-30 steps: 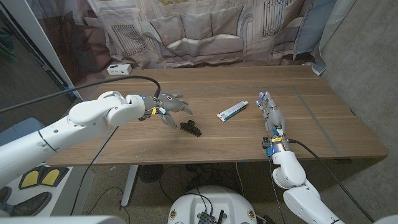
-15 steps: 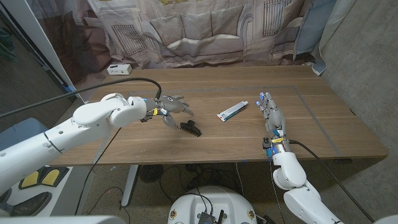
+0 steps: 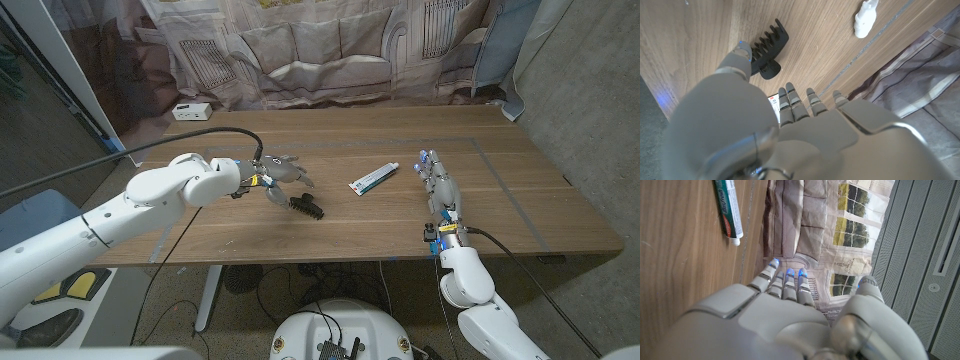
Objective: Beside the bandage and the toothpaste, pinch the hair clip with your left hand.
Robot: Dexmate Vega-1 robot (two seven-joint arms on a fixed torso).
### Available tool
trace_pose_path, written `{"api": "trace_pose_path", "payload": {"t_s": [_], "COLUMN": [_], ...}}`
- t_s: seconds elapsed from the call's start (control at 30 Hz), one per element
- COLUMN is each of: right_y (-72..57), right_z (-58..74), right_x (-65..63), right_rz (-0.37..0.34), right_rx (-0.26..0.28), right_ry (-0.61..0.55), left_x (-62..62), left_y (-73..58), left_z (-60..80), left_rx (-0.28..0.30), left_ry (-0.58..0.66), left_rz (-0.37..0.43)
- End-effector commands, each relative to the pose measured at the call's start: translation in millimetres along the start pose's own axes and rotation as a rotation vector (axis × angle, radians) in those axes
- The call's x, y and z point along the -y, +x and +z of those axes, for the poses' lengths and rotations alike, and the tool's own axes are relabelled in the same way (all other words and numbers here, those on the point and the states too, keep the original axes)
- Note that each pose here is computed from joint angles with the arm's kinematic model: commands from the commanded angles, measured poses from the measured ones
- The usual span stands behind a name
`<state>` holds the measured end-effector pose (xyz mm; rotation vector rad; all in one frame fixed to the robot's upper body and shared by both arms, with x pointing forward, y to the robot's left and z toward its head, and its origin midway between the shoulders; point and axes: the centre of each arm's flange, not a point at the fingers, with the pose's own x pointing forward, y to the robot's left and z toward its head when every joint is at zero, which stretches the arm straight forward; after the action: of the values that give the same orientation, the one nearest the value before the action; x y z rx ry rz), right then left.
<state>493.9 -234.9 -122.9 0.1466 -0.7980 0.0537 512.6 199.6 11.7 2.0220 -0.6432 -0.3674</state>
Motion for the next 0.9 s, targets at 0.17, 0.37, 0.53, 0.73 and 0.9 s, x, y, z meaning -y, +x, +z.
{"api": "trace_pose_path", "payload": {"t_s": [0.17, 0.37, 0.53, 0.73, 0.9], "right_y": [-1.2, -2.2, -3.6, -6.6, -8.9], "right_z": [-0.4, -1.3, -2.2, -2.1, -2.7], "right_x": [3.9, 4.9, 5.9, 7.1, 7.7], "right_rz": [-0.001, 0.0, -0.005, -0.008, -0.009], "right_rx": [-0.004, -0.004, -0.008, -0.011, -0.017], "right_ry": [0.0, 0.001, 0.007, 0.006, 0.004], "left_x": [7.9, 12.3, 14.0, 19.7, 20.5], "left_y": [11.8, 15.4, 18.1, 21.7, 22.8], "left_z": [6.6, 8.4, 12.1, 14.8, 15.5], "left_rx": [-0.019, -0.021, -0.012, -0.009, -0.007], "left_ry": [0.006, -0.025, -0.029, -0.042, -0.054], "left_rz": [-0.023, -0.006, -0.008, -0.008, 0.008]}}
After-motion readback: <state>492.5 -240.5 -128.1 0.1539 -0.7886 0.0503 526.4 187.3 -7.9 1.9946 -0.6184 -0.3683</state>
